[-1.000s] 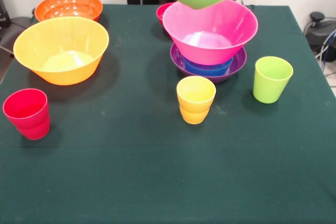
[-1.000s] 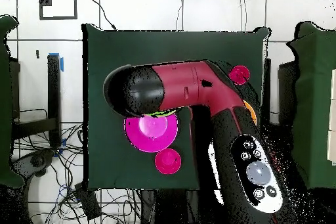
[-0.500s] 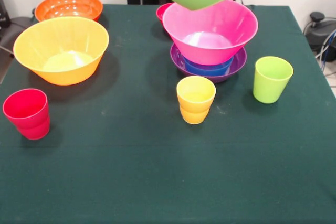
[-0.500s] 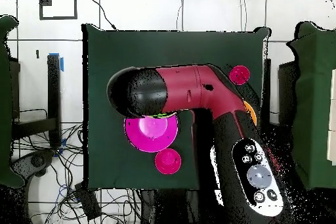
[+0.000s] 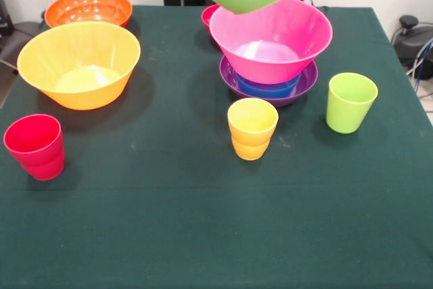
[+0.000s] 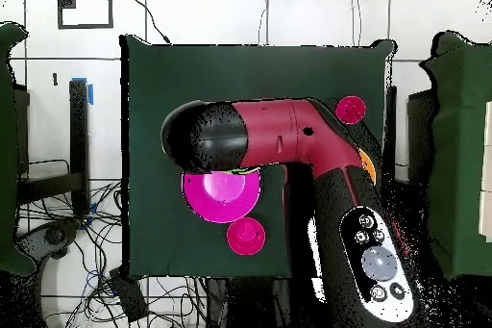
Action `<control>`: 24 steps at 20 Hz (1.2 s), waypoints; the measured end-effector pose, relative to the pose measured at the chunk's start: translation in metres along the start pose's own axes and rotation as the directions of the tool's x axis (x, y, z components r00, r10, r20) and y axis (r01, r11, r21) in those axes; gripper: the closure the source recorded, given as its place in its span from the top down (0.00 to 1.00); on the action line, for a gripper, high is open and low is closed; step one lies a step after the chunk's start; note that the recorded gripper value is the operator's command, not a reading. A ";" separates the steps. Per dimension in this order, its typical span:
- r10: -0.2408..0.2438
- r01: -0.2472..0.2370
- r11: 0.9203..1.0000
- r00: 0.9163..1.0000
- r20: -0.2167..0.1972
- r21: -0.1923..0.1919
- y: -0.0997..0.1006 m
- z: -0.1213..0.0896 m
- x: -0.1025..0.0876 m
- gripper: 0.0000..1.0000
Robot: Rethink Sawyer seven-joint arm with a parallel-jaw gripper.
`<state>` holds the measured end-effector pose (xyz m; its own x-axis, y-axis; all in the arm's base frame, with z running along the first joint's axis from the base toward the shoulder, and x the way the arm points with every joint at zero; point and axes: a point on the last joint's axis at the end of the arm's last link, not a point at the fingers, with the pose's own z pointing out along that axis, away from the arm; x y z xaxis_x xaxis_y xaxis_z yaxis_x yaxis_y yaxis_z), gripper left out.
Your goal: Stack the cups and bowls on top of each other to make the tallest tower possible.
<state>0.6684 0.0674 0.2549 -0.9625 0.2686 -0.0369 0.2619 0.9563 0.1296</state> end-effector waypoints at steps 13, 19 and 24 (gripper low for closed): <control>-0.005 0.006 1.000 0.998 0.066 -0.018 0.011 0.021 0.001 0.00; -0.001 0.002 1.000 0.999 0.051 -0.019 0.015 0.035 0.011 0.00; 0.001 0.000 1.000 0.999 0.040 -0.011 0.014 0.039 0.017 0.00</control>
<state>0.6587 0.0894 0.2177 -0.9587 0.2739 -0.0765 0.2615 0.9549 0.1408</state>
